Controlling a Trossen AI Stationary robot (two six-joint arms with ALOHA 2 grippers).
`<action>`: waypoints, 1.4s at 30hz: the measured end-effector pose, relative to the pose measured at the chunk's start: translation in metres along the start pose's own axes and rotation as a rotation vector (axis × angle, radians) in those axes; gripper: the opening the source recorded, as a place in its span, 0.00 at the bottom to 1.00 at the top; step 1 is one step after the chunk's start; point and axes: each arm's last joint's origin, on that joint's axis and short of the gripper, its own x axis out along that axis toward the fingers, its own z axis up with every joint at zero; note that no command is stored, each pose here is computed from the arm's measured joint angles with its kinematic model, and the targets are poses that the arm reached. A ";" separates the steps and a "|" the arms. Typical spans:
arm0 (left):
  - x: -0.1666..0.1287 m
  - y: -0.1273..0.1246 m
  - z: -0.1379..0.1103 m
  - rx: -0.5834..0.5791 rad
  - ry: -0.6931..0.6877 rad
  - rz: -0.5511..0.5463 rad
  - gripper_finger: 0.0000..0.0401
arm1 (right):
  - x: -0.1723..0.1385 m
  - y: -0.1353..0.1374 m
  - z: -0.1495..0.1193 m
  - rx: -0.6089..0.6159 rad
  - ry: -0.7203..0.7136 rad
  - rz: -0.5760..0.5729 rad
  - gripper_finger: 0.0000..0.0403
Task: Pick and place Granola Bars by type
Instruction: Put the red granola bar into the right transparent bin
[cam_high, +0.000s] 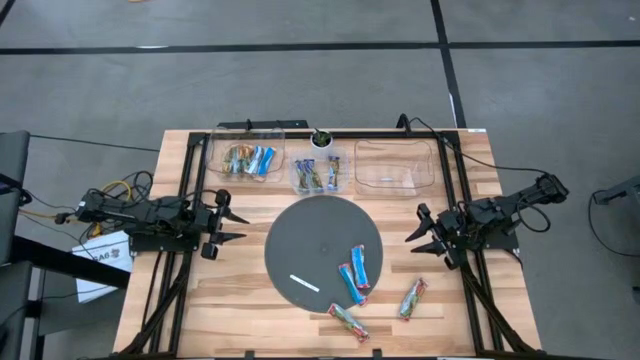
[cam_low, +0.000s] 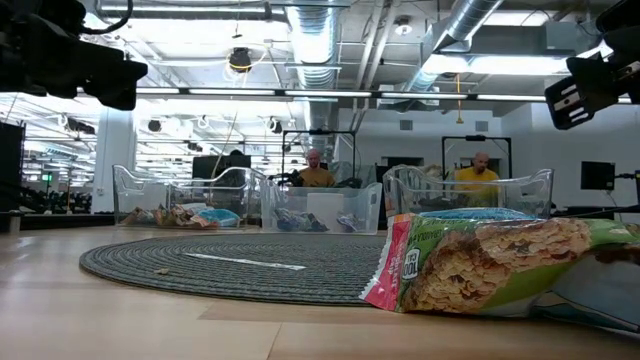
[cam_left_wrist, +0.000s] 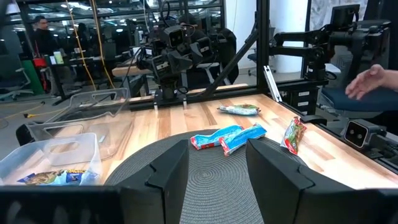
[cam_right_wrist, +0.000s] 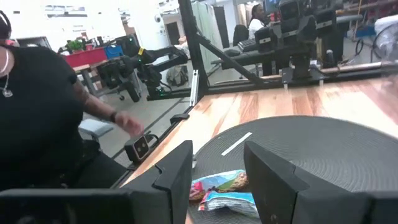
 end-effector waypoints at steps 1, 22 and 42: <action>0.000 0.000 0.000 0.000 0.000 0.000 0.38 | 0.000 0.000 0.000 0.014 0.001 0.002 0.34; 0.000 0.000 0.000 0.002 -0.001 0.001 0.38 | -0.002 0.002 0.021 0.145 -0.221 0.007 0.33; 0.000 0.000 0.001 0.002 -0.002 0.001 0.38 | 0.003 -0.010 0.025 0.140 -0.288 -0.252 0.33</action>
